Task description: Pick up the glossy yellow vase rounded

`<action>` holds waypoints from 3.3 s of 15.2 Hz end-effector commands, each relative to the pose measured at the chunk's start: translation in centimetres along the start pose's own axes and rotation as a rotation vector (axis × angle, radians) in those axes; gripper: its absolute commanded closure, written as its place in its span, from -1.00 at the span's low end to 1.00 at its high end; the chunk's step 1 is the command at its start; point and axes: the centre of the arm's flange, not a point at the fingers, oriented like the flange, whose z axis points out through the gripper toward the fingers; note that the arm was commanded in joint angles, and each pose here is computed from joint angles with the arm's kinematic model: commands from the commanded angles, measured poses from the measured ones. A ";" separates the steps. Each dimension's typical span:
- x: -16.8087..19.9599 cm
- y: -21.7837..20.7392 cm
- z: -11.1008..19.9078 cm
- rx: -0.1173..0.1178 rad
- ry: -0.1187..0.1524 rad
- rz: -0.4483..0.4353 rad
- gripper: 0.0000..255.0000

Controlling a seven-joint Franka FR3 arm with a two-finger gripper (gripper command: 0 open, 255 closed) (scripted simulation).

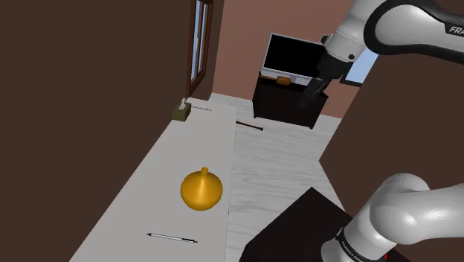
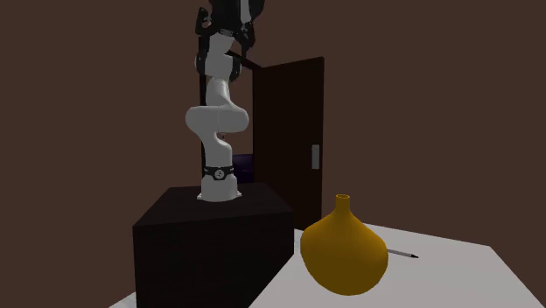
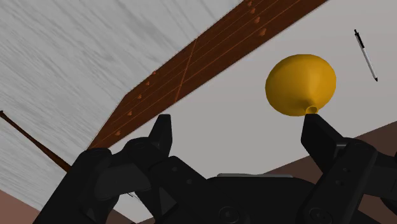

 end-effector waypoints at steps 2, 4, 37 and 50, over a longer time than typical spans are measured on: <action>0.4 -0.6 1.1 0.002 0.000 0.001 -1.00; 1.2 -1.9 3.2 0.006 0.001 0.002 -1.00; 13.6 -21.7 35.9 0.067 0.008 0.026 -1.00; 13.1 -21.9 38.3 0.067 0.008 0.026 1.00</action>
